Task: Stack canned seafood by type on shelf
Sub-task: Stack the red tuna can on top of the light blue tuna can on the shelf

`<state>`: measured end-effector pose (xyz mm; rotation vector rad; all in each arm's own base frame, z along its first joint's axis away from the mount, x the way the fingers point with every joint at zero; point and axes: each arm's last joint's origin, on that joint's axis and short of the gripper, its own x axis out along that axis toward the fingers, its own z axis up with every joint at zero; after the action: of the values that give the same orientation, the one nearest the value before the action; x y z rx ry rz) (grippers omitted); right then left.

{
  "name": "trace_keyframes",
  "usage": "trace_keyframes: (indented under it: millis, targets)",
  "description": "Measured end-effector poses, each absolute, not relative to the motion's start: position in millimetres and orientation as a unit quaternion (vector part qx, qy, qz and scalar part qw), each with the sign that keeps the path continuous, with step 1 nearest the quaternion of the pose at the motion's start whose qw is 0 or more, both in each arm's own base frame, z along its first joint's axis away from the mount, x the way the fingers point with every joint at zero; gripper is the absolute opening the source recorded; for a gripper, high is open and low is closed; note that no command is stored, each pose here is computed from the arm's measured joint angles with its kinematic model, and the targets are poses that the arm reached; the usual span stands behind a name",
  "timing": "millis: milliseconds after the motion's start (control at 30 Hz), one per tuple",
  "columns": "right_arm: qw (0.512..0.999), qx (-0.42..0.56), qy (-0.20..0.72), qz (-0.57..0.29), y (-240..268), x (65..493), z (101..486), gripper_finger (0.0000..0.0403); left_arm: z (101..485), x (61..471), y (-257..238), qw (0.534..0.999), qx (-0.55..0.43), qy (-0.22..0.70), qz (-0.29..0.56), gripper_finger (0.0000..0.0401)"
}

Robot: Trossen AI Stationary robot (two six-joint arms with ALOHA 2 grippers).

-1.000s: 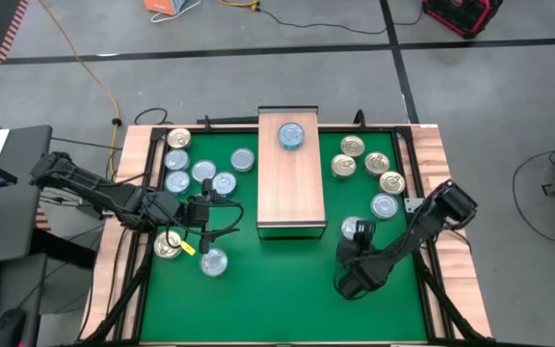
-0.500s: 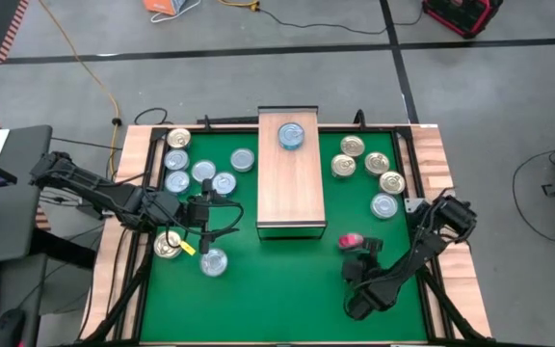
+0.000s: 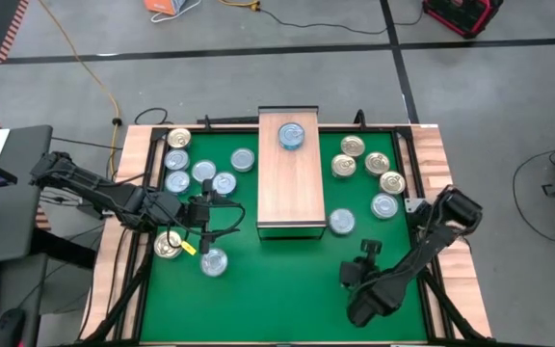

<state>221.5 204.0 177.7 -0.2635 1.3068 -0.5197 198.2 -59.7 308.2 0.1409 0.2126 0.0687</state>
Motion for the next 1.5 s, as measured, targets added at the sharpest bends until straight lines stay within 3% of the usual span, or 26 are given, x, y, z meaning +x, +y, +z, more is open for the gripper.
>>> trace_keyframes:
  millis: [233,500,1067,1500]
  targets:
    - [0.811,-0.036,0.495,-0.310,164,213,198,0.0095,308,198,-60,0.992,0.060,0.105,0.035,0.0288]
    - [0.842,0.050,0.417,-0.338,134,205,157,0.0178,308,198,-60,0.993,0.050,0.105,0.036,0.0288]
    - [0.824,-0.019,0.417,-0.382,140,205,108,0.0128,308,198,-60,0.992,0.047,0.109,0.037,0.0288]
    - [0.816,0.036,0.440,-0.374,158,188,107,0.0127,307,198,-60,0.992,0.046,0.110,0.037,0.0288]
